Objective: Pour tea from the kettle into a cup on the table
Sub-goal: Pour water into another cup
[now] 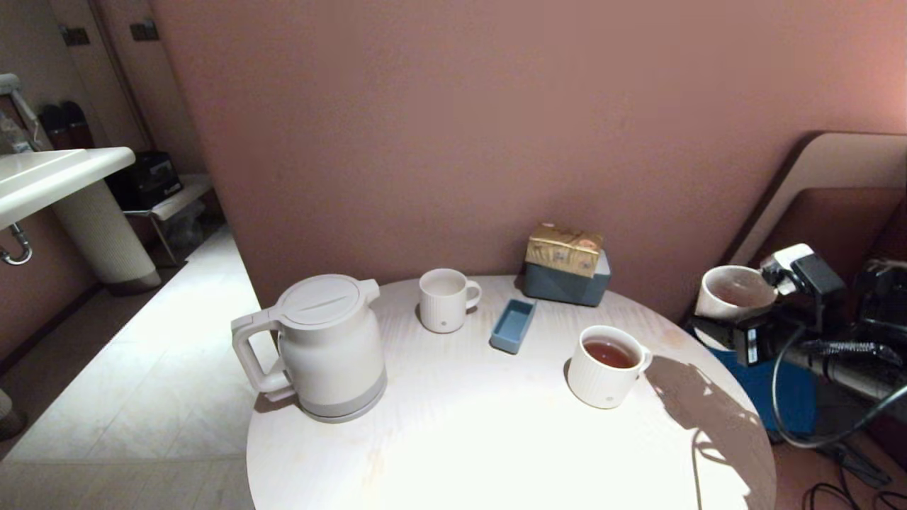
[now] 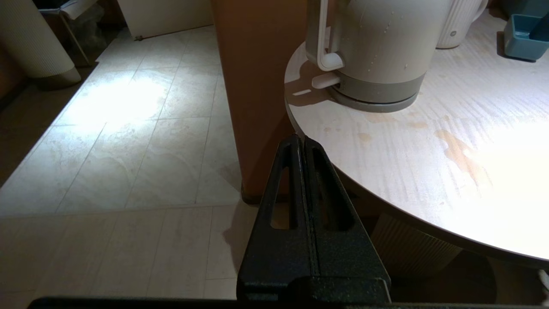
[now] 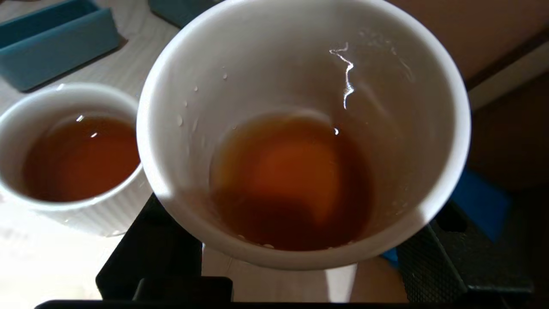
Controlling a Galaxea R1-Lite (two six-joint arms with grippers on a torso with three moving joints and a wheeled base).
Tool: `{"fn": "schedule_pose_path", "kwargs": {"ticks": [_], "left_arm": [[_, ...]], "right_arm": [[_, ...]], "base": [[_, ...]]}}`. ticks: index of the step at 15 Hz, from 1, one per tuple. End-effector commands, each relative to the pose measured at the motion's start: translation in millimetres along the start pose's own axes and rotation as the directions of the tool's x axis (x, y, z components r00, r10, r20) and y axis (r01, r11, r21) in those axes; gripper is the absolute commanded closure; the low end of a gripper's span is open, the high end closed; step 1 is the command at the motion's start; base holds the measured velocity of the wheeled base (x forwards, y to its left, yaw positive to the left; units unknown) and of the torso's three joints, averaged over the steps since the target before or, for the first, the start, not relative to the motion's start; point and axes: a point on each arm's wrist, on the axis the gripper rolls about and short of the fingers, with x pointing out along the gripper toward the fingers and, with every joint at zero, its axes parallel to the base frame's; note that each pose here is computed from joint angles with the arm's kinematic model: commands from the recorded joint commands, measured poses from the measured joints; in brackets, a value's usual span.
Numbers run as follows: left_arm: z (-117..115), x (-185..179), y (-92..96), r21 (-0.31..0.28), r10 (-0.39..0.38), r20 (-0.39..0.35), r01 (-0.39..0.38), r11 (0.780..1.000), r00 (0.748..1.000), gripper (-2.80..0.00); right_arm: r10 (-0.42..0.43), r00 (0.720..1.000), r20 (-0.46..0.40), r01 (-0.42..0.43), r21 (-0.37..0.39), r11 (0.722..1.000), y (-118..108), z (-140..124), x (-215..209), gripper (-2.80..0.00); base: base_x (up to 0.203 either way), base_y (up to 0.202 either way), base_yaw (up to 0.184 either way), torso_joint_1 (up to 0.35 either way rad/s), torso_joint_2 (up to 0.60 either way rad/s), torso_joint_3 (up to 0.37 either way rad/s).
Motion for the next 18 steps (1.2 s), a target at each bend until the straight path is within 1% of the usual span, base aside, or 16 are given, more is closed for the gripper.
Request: {"fn": "schedule_pose_path", "kwargs": {"ticks": [1, 3, 4, 7, 11, 14, 16, 18], "left_arm": [[0.0, 0.1, 0.0, 0.0, 0.0, -0.001, 0.0, 1.0, 1.0, 0.0], [0.0, 0.1, 0.0, 0.0, 0.0, -0.001, 0.0, 1.0, 1.0, 0.0], [0.0, 0.1, 0.0, 0.0, 0.0, -0.001, 0.0, 1.0, 1.0, 0.0], [0.0, 0.1, 0.0, 0.0, 0.0, -0.001, 0.0, 1.0, 1.0, 0.0], [0.0, 0.1, 0.0, 0.0, 0.0, -0.001, 0.0, 1.0, 1.0, 0.0], [0.0, 0.1, 0.0, 0.0, 0.0, -0.001, 0.0, 1.0, 1.0, 0.0], [0.0, 0.1, 0.0, 0.0, 0.0, -0.001, 0.0, 1.0, 1.0, 0.0], [0.0, 0.1, 0.0, 0.0, 0.0, -0.001, 0.0, 1.0, 1.0, 0.0]], "right_arm": [[0.0, 1.0, -0.009, 0.0, -0.039, 0.999, -8.1, 29.3, -0.7, 0.0], [0.037, 0.997, -0.07, -0.041, -0.061, 0.997, -4.0, 36.8, 6.1, 0.0], [0.055, 0.995, -0.084, -0.061, -0.063, 0.996, -0.8, 37.7, 8.7, 0.0], [0.089, 0.989, -0.115, -0.096, -0.058, 0.994, 6.5, 29.8, 22.3, 0.0], [0.108, 0.984, -0.142, -0.117, -0.055, 0.992, 11.2, 22.2, 36.9, 0.0], [0.109, 0.984, -0.138, -0.12, -0.07, 0.99, 13.4, 20.0, 49.3, 0.0], [0.107, 0.985, -0.139, -0.127, -0.15, 0.98, 14.8, 20.6, 53.6, 0.0], [0.091, 0.986, -0.141, -0.126, -0.266, 0.956, 14.9, 21.8, 56.9, 0.0]], "base": [[0.0, 0.0, 0.0, 0.0, 0.0, 0.0], [0.0, 0.0, 0.0, 0.0, 0.0, 0.0], [0.0, 0.0, 0.0, 0.0, 0.0, 0.0], [0.0, 0.0, 0.0, 0.0, 0.0, 0.0], [0.0, 0.0, 0.0, 0.0, 0.0, 0.0], [0.0, 0.0, 0.0, 0.0, 0.0, 0.0], [0.0, 0.0, 0.0, 0.0, 0.0, 0.0], [0.0, 0.0, 0.0, 0.0, 0.0, 0.0]]}}
